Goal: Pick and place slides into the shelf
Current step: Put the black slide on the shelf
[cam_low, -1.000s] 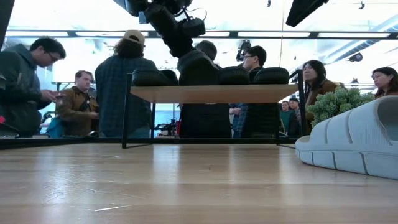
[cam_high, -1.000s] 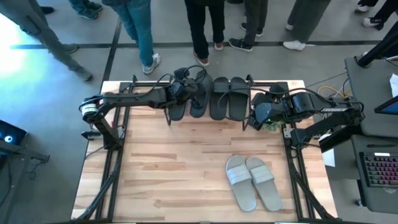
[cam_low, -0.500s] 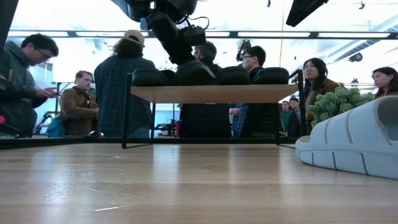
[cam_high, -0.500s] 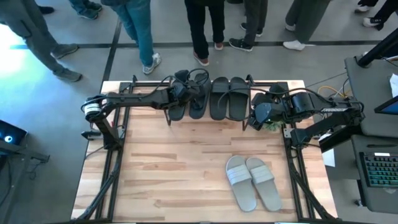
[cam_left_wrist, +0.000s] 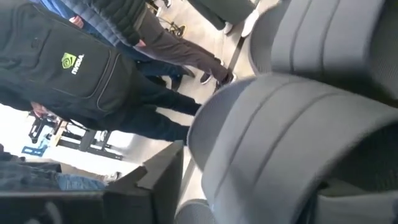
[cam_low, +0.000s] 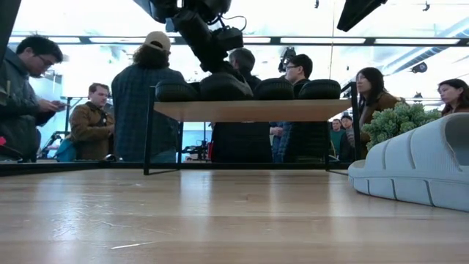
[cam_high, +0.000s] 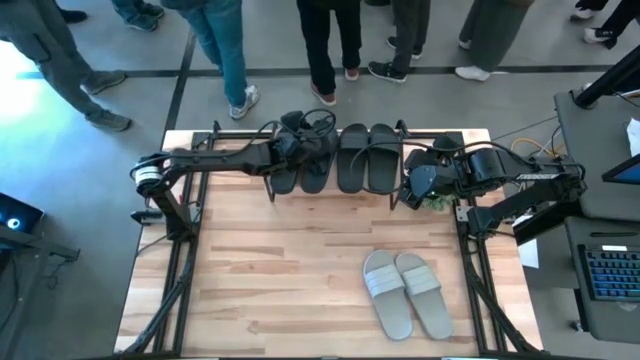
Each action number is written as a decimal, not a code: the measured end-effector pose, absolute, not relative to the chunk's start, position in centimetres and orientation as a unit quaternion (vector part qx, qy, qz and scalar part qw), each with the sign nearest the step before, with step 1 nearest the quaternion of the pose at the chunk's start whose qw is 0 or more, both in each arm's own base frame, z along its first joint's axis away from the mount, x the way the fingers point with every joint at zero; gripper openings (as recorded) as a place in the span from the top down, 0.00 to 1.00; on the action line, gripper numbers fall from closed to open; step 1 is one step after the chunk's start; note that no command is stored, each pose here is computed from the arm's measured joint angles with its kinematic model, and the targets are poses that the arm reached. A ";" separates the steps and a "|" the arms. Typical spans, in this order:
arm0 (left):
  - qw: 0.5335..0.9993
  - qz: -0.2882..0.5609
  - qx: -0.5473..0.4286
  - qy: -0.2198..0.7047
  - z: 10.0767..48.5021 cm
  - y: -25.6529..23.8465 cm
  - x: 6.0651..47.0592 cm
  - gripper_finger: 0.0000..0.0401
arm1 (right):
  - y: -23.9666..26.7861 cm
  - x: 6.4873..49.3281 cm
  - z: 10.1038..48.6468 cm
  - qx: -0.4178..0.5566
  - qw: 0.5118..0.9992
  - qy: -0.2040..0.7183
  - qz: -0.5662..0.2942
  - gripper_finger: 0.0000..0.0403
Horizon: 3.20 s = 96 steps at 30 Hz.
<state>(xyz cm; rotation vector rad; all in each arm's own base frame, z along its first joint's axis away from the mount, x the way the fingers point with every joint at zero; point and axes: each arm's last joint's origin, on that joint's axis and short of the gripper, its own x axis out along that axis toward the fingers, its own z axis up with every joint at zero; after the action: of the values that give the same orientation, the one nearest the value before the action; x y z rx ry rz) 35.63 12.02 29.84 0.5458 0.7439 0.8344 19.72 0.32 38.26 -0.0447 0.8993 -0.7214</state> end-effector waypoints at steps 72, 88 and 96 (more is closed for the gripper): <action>0.826 0.292 0.275 0.397 29.9 9.7 35.0 0.50 | 0.3 19.6 38.2 -0.016 0.835 0.428 -0.346 0.44; 0.866 0.211 0.258 0.373 33.5 -1.6 30.3 0.50 | 0.4 19.5 38.1 -0.020 0.834 0.435 -0.340 0.44; 0.871 0.162 0.225 0.405 32.8 -5.7 28.0 0.50 | 3.3 19.4 37.3 0.034 0.843 0.494 -0.209 0.44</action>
<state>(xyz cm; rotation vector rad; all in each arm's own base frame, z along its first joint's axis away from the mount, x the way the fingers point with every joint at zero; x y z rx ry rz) 28.02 -5.71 32.82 0.4714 0.8472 0.3381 19.42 3.27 37.31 0.0713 1.0442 -0.4403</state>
